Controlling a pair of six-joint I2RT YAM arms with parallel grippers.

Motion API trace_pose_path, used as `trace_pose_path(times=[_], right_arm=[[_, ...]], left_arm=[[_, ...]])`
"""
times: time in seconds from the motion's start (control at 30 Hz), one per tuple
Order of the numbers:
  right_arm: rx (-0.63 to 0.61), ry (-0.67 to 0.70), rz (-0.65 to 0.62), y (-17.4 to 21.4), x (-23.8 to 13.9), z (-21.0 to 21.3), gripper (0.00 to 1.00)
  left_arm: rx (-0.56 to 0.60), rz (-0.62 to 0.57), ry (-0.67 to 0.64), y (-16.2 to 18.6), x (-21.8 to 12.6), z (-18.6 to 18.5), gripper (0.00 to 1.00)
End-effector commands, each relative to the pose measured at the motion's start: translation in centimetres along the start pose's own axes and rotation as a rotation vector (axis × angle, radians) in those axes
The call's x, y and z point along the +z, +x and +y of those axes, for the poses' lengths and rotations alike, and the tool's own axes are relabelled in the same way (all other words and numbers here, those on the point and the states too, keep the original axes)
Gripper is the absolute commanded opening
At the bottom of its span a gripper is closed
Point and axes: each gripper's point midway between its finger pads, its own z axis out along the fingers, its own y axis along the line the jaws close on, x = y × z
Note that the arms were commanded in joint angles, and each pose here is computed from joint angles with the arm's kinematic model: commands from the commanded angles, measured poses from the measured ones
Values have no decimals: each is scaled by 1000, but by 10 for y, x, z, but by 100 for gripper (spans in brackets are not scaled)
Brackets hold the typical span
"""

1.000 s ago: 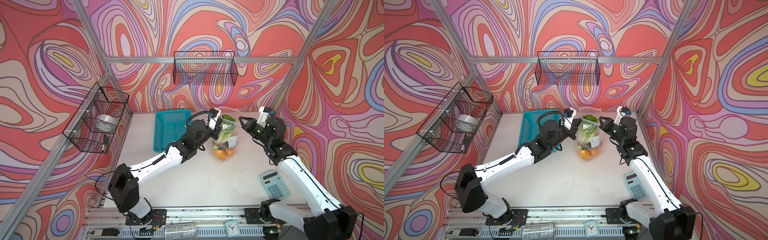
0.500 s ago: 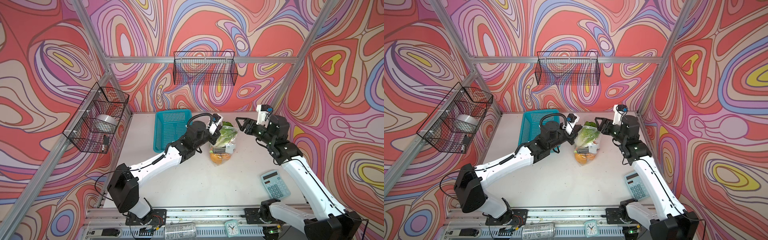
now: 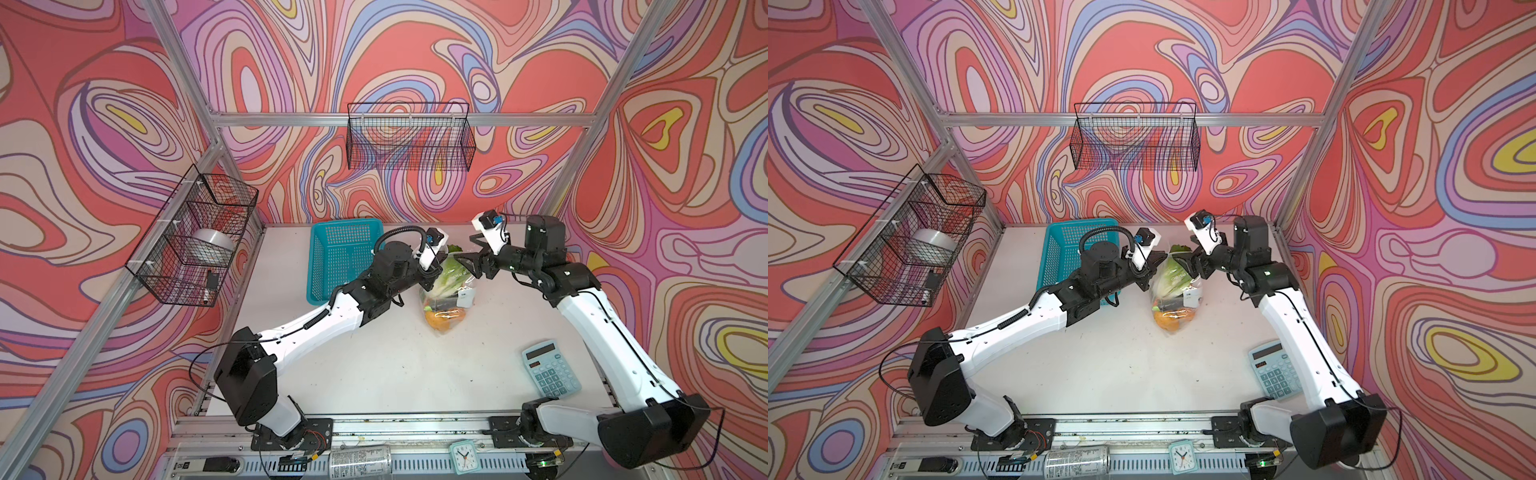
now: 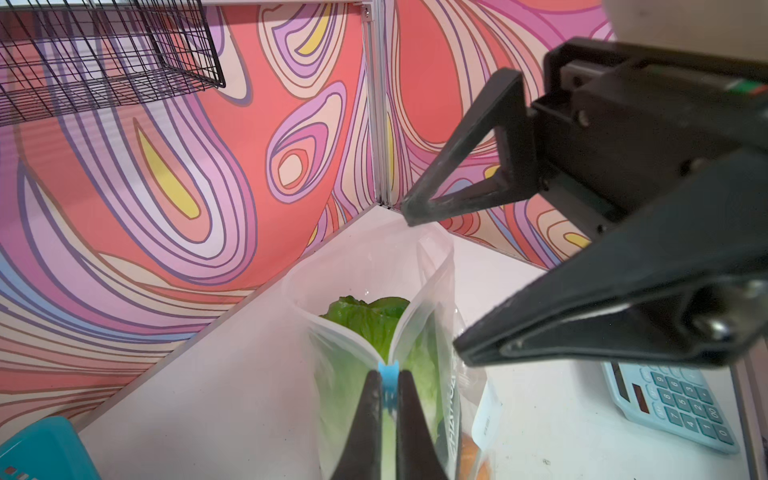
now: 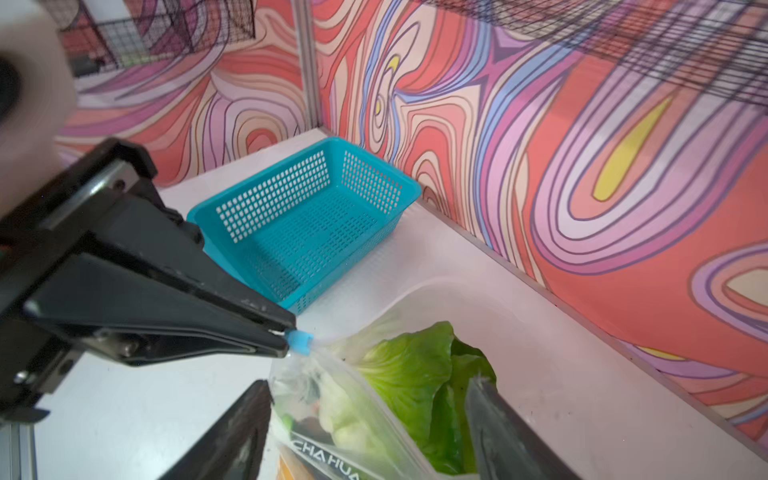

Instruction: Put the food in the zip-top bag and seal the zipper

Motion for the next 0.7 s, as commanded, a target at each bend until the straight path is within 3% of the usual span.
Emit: trace_pose_path(times=[0.0,0.13,0.3,0.47,0.6,0.67], right_arm=[[-113,-105,60,8,1,13,74],[-98,-174,87,16,12,16,70],[-75,-167,121,34,19,15,67],[-78,-102,108,39,21,7,38],[-89,-99,67,29,15,10,6],[-80,-107,58,25,15,11,0]], left_arm=[[8,-78,29,-31,-9,-6,0],[5,-76,32,-30,-9,-6,0],[8,-73,29,-28,-8,-6,0],[10,-73,21,-29,-6,-4,0],[11,-62,7,-26,-5,-2,0],[15,-62,-5,-26,-6,0,0]])
